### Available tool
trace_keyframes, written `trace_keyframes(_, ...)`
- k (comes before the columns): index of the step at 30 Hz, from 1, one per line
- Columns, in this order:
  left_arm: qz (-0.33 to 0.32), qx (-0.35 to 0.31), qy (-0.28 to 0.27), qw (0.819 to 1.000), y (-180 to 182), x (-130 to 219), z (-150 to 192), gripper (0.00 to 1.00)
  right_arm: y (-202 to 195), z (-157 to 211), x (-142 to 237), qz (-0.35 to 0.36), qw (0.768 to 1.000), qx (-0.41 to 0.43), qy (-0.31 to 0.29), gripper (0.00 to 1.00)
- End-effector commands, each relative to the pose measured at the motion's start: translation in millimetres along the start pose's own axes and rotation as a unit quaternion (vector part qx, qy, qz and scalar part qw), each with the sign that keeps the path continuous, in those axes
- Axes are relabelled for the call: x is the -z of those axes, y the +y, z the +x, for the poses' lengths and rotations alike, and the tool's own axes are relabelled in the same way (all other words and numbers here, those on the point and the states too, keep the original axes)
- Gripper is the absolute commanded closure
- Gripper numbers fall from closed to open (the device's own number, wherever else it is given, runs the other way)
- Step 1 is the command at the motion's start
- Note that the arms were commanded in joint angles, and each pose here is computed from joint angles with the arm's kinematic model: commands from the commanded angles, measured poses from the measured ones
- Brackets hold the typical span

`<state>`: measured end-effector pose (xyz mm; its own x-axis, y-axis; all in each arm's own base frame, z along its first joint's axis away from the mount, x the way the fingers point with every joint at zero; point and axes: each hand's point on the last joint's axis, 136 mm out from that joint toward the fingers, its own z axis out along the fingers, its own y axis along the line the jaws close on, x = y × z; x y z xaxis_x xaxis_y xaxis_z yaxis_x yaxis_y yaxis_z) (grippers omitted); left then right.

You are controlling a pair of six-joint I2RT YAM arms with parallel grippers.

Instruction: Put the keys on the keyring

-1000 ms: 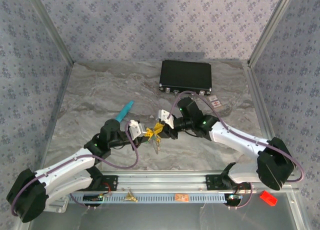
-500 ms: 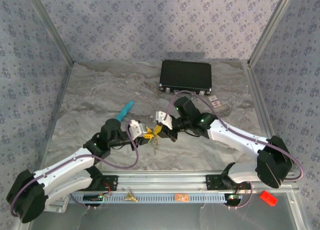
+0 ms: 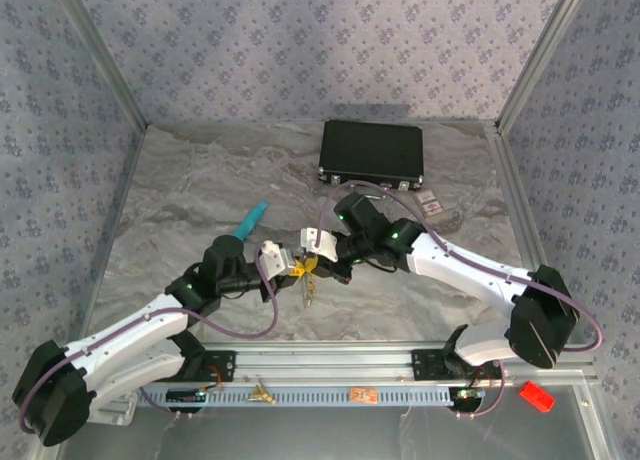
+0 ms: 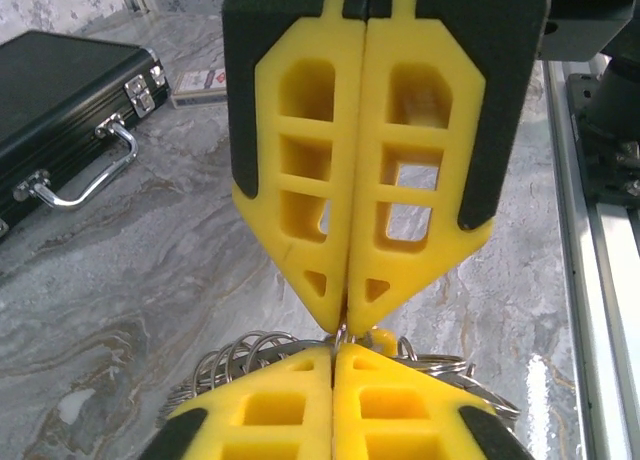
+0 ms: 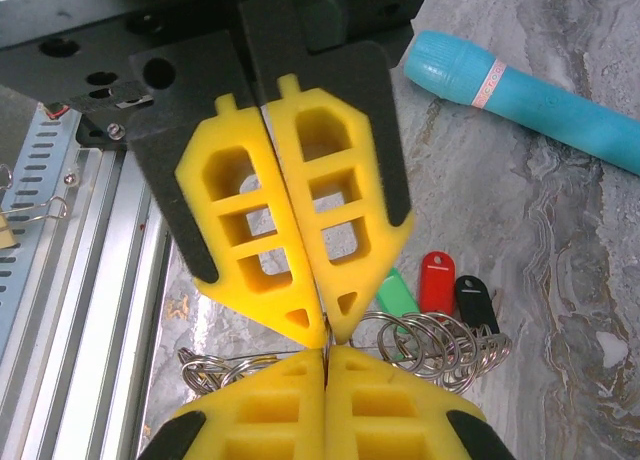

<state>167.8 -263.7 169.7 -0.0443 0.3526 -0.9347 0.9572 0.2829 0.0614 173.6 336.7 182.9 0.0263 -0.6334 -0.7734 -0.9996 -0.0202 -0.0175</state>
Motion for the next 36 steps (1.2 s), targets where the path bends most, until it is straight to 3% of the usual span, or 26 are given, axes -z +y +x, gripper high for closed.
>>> trace_keyframes(1,0.007,-0.016,-0.019,1.000,-0.9,1.1,-17.9,1.00,6.4,-16.7,5.0,-0.017,1.000,0.002,-0.027,1.00)
trace_keyframes(7,0.007,-0.015,-0.033,0.999,-1.6,1.3,-21.0,1.00,3.3,-17.6,10.9,-0.007,0.998,-0.016,-0.054,1.00)
trace_keyframes(9,0.004,-0.015,-0.038,0.999,-0.9,1.4,-21.9,1.00,-1.1,-13.8,12.2,0.000,0.998,-0.032,-0.060,0.77)
trace_keyframes(15,-0.002,-0.017,-0.054,0.998,-0.4,2.7,-23.1,1.00,-9.8,-0.7,16.4,-0.003,0.992,-0.079,-0.102,0.72)
trace_keyframes(29,-0.004,-0.018,-0.060,0.998,-0.2,2.6,-22.3,1.00,-7.5,3.4,2.4,-0.033,0.989,-0.087,-0.115,0.78)
trace_keyframes(32,-0.006,-0.020,-0.065,0.998,0.7,2.5,-24.8,1.00,-7.1,4.2,0.2,-0.038,0.989,-0.087,-0.115,0.85)
trace_keyframes(36,-0.007,-0.020,-0.063,0.998,1.3,2.9,-25.4,1.00,-7.3,2.2,1.2,-0.040,0.989,-0.086,-0.116,1.00)
